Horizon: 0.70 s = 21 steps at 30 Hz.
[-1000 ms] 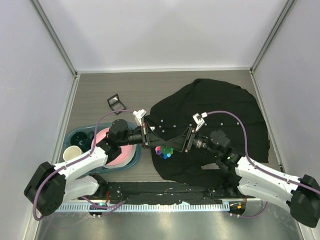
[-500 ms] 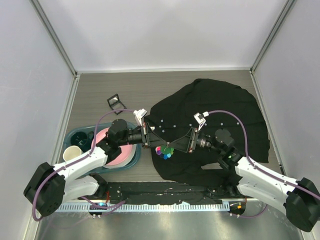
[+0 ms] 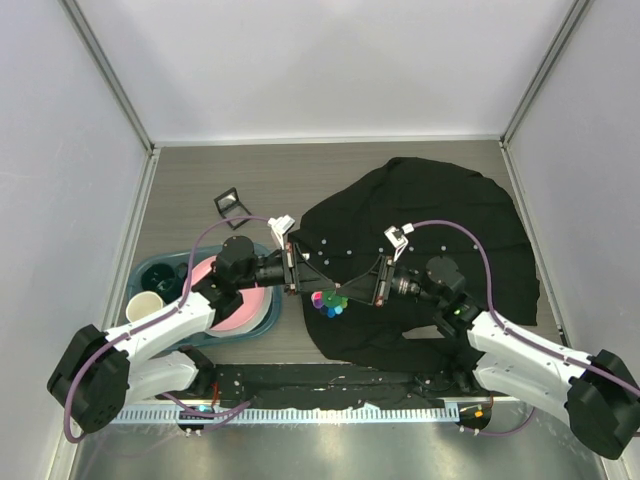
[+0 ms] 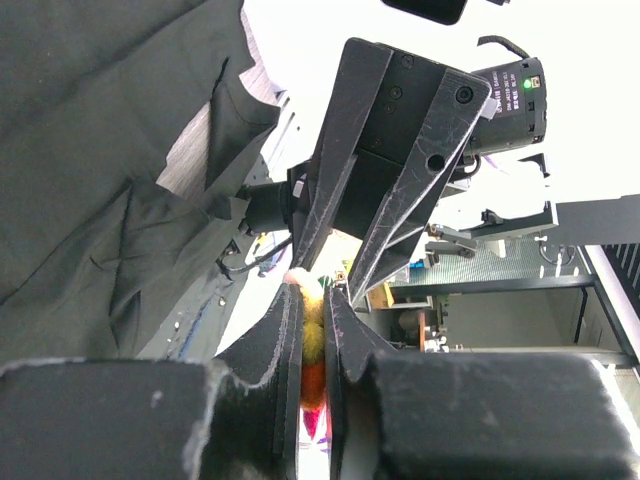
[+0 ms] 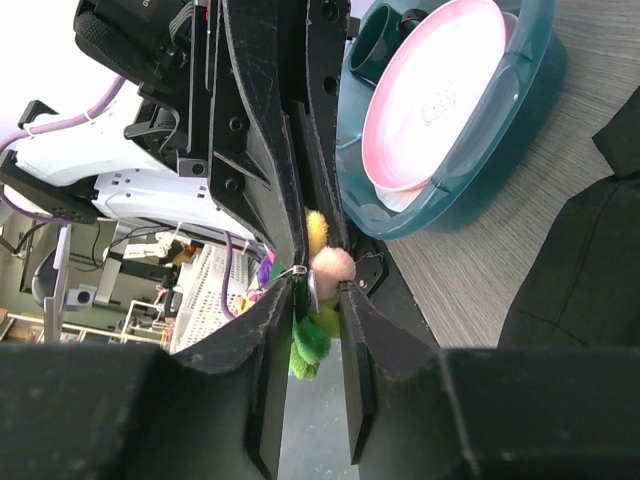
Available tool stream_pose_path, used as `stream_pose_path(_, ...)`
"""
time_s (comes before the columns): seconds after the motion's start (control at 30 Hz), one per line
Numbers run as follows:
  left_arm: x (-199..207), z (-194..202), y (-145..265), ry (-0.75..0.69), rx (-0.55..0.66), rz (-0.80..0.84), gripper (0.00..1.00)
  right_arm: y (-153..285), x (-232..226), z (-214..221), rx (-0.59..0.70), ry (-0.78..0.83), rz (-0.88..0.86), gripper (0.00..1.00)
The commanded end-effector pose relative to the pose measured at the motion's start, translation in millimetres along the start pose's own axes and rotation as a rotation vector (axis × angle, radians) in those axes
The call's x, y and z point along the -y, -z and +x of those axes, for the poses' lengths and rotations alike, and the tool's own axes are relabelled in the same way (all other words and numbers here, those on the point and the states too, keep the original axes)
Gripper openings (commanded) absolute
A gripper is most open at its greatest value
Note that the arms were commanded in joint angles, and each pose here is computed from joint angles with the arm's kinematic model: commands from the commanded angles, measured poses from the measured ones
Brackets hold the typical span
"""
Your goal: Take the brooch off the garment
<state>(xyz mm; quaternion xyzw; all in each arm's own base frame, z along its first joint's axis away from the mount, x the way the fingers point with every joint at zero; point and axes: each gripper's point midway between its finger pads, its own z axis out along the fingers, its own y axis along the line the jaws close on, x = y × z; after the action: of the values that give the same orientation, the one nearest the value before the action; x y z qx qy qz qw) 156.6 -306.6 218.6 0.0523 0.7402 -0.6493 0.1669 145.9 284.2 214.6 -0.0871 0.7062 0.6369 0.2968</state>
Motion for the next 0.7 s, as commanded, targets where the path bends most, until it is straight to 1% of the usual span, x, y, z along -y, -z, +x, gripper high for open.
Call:
stream_pose_path(0.0,31.0,-10.1,-1.2,-0.068,0.011,0.083,0.0,-4.4,-18.0,-9.0,0.013,0.018,-0.074,0.33)
stream_pose_path(0.1,32.2,-10.6,-1.5,-0.067,0.012,0.089,0.0,-5.9,-18.1,-10.7,0.021,0.004,-0.076,0.32)
stream_pose_path(0.2,31.9,-9.9,-1.1,-0.065,0.01,0.089,0.0,-6.2,-22.1,-11.2,0.02,-0.002,-0.098,0.24)
stream_pose_path(0.23,32.5,-10.2,-1.2,-0.066,0.01,0.09,0.0,-6.5,-24.7,-11.4,0.022,0.003,-0.114,0.17)
stream_pose_path(0.27,32.5,-10.0,-1.0,-0.063,0.01,0.089,0.0,-5.9,-27.1,-11.2,0.019,-0.007,-0.126,0.13)
stream_pose_path(0.33,35.2,-11.0,-0.4,-0.067,0.015,0.093,0.0,-5.3,-32.0,-13.4,0.031,-0.002,-0.155,0.01)
stream_pose_path(0.43,39.5,-13.3,1.5,-0.067,0.032,0.096,0.0,-2.5,-40.3,-15.0,0.054,-0.012,-0.208,0.01)
stream_pose_path(0.5,44.1,-16.0,4.4,-0.075,0.052,0.1,0.04,-1.1,-42.0,-14.5,0.06,-0.027,-0.226,0.01)
stream_pose_path(0.53,42.3,-15.4,5.5,-0.068,0.053,0.091,0.13,-0.1,-42.6,-14.5,0.064,-0.023,-0.235,0.01)
stream_pose_path(0.6,45.0,-17.4,10.5,-0.073,0.076,0.091,0.23,-0.6,-39.5,-13.4,0.063,-0.027,-0.224,0.01)
stream_pose_path(0.63,43.2,-16.9,11.7,-0.067,0.079,0.08,0.3,-0.8,-37.7,-13.0,0.062,-0.031,-0.217,0.01)
stream_pose_path(0.67,42.7,-17.4,13.5,-0.075,0.085,0.074,0.35,-0.6,-38.3,-12.6,0.061,-0.033,-0.218,0.01)
